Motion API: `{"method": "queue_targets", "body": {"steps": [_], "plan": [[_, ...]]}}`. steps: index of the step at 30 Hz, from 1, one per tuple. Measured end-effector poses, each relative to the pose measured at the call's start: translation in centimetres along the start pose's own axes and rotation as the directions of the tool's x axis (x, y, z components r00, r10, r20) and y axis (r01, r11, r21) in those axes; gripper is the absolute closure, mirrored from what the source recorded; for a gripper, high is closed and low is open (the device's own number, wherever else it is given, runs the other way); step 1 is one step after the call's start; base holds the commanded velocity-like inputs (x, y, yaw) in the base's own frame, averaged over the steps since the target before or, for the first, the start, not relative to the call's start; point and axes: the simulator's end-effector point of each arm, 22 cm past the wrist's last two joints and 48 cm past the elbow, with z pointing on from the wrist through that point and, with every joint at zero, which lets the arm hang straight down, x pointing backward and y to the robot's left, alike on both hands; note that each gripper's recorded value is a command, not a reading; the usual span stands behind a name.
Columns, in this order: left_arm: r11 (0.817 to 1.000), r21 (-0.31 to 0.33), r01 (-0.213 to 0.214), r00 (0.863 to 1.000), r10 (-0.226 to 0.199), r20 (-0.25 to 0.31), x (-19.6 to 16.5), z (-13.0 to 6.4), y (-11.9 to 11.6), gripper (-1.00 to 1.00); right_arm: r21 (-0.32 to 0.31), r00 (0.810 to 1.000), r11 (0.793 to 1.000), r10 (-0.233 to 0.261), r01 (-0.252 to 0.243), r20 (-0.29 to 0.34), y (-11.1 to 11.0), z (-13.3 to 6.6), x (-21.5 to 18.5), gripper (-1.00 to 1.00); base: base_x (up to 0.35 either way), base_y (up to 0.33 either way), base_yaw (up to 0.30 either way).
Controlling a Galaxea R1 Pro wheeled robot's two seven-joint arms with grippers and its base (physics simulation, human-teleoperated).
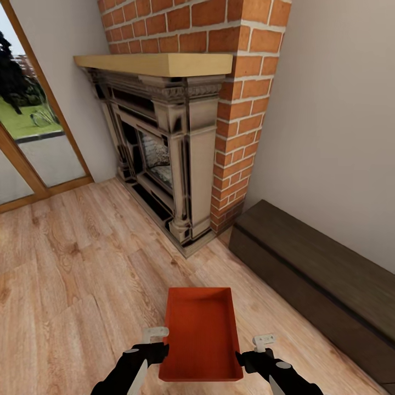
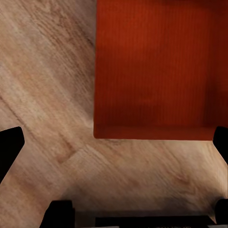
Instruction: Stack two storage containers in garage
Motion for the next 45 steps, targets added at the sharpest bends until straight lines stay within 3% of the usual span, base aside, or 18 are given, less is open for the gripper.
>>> {"method": "queue_targets", "body": {"steps": [6, 17, 20, 24, 35, 38, 45], "plan": [[1.0, 0.001, 0.0, 1.0, 0.0, 0.0, 0.3, 0.9, 0.0, -1.0, -0.001, 1.0, 1.0, 0.003, -0.003, 0.001, -0.2, 0.9, 0.4, -1.0, 0.0, 0.0, 0.0], [1.0, 0.001, 0.0, 1.0, 0.0, 0.0, 1.0, 2.6, 0.2, -1.0, 0.005, 0.999, 0.999, 0.053, -0.054, 0.012, -0.7, 2.4, 1.0, -1.0, 0.0, 0.0, 0.0], [1.0, 0.001, 0.0, 1.0, 0.0, 0.003, 1.1, 3.1, 0.2, -1.0, 0.009, 0.994, 0.994, 0.104, -0.105, 0.022, -1.0, 2.9, 0.9, -1.0, 0.0, 0.0, 0.0], [1.0, 0.0, 0.0, 1.0, 0.0, 0.002, 1.4, 3.7, 0.4, -1.0, 0.011, 0.992, 0.992, 0.125, -0.125, 0.027, -1.1, 3.5, 1.1, -1.0, 0.0, 0.0, 0.0], [1.0, -0.001, 0.001, 1.0, -0.001, 0.006, 1.6, 4.4, 0.6, -1.0, 0.01, 0.992, 0.992, 0.123, -0.124, 0.028, -1.2, 4.1, 1.4, -1.0, 0.0, 0.0, 0.0], [1.0, 0.017, 0.003, 0.999, -0.003, 0.032, 0.4, 4.2, -0.7, -1.0, 0.002, 0.994, 0.995, 0.103, -0.103, 0.047, -0.2, 4.2, 0.7, -1.0, 0.0, 0.0, 0.0], [1.0, 0.023, 0.007, 0.999, -0.008, 0.04, 0.3, 4.4, -0.8, -1.0, 0.01, 0.994, 0.996, 0.092, -0.092, 0.064, -0.9, 4.3, 0.5, -1.0, 0.0, 0.0, 0.0]]}}
